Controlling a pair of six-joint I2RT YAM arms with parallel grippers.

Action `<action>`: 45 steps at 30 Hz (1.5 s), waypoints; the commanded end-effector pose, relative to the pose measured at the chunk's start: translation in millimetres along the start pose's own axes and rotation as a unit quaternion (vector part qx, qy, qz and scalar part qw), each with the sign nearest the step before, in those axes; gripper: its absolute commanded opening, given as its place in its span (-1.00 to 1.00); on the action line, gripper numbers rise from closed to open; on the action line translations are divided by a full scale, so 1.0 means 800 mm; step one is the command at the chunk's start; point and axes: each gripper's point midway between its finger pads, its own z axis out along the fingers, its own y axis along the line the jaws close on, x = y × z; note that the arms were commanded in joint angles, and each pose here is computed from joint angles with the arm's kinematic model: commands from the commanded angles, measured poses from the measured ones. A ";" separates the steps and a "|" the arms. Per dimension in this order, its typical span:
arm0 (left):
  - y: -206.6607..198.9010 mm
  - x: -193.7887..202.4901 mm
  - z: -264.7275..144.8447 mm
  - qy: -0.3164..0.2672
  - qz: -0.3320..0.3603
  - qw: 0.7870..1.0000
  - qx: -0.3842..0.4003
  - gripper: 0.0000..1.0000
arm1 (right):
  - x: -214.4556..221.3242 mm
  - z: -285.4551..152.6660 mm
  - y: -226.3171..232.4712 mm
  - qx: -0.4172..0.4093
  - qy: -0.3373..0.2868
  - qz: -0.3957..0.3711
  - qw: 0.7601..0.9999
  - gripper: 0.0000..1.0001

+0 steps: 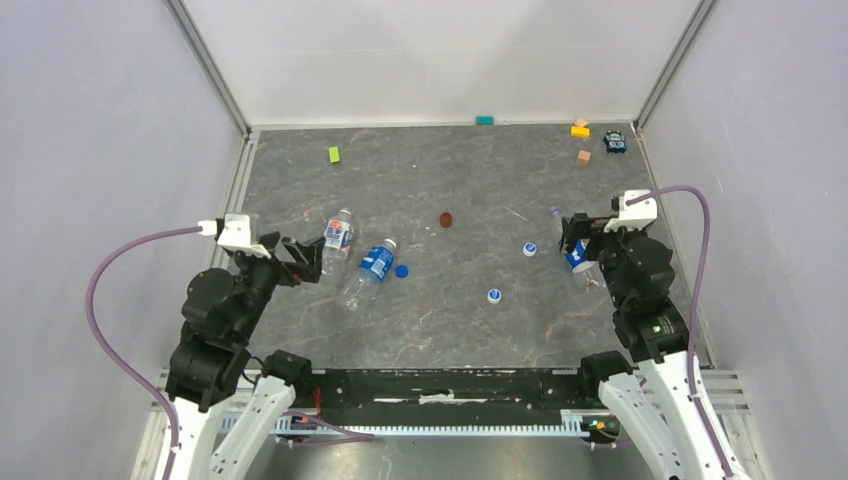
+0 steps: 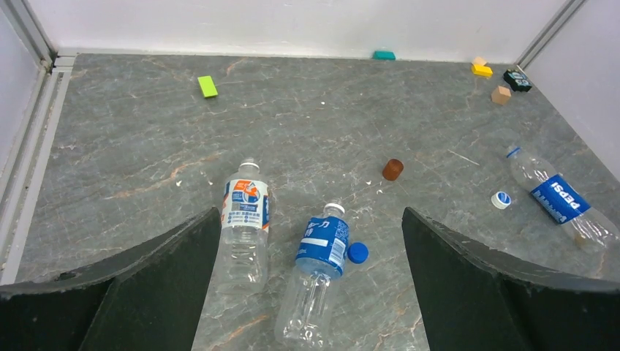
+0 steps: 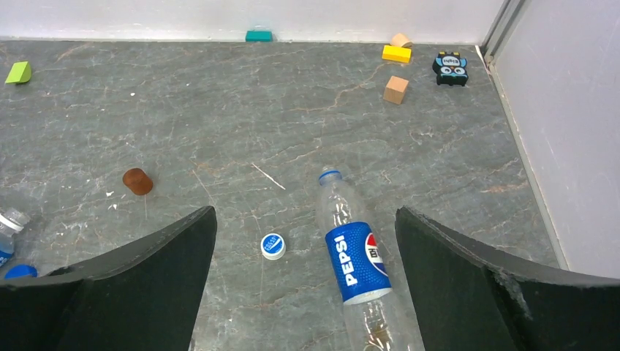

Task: Screw on the bottle caps
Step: Pick up the plastic bottle at the center of the board.

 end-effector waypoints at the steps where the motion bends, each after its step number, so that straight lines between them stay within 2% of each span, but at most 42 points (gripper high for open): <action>1: -0.004 -0.003 0.002 0.002 -0.005 1.000 0.007 1.00 | -0.025 -0.004 0.000 0.000 -0.026 0.003 1.000 0.96; 8: 0.001 -0.006 -0.002 0.001 -0.003 1.000 -0.005 1.00 | -0.016 0.001 0.010 -0.021 -0.004 -0.005 1.000 0.96; 19: 0.000 0.001 0.000 0.010 -0.007 1.000 -0.003 1.00 | 0.038 0.021 0.051 -0.106 0.102 -0.009 0.989 0.96; 25: 0.001 0.018 0.007 0.029 -0.011 1.000 -0.005 1.00 | 0.090 0.031 0.065 -0.128 0.203 -0.013 0.971 0.96; 32: 0.000 0.042 0.019 0.057 -0.015 0.998 -0.002 1.00 | 0.138 0.028 0.092 -0.142 0.276 -0.038 0.950 0.96; 38: -0.001 0.058 0.027 0.074 -0.018 0.997 0.003 1.00 | 0.178 0.020 0.099 -0.112 0.340 -0.061 0.932 0.96; 41: 0.000 0.067 0.030 0.083 -0.018 0.996 0.001 1.00 | 0.187 0.018 0.104 -0.096 0.350 -0.088 0.928 0.96; 45: 0.001 0.080 0.032 0.097 -0.017 0.995 0.002 1.00 | 0.174 0.029 0.118 -0.097 0.314 -0.058 0.943 0.96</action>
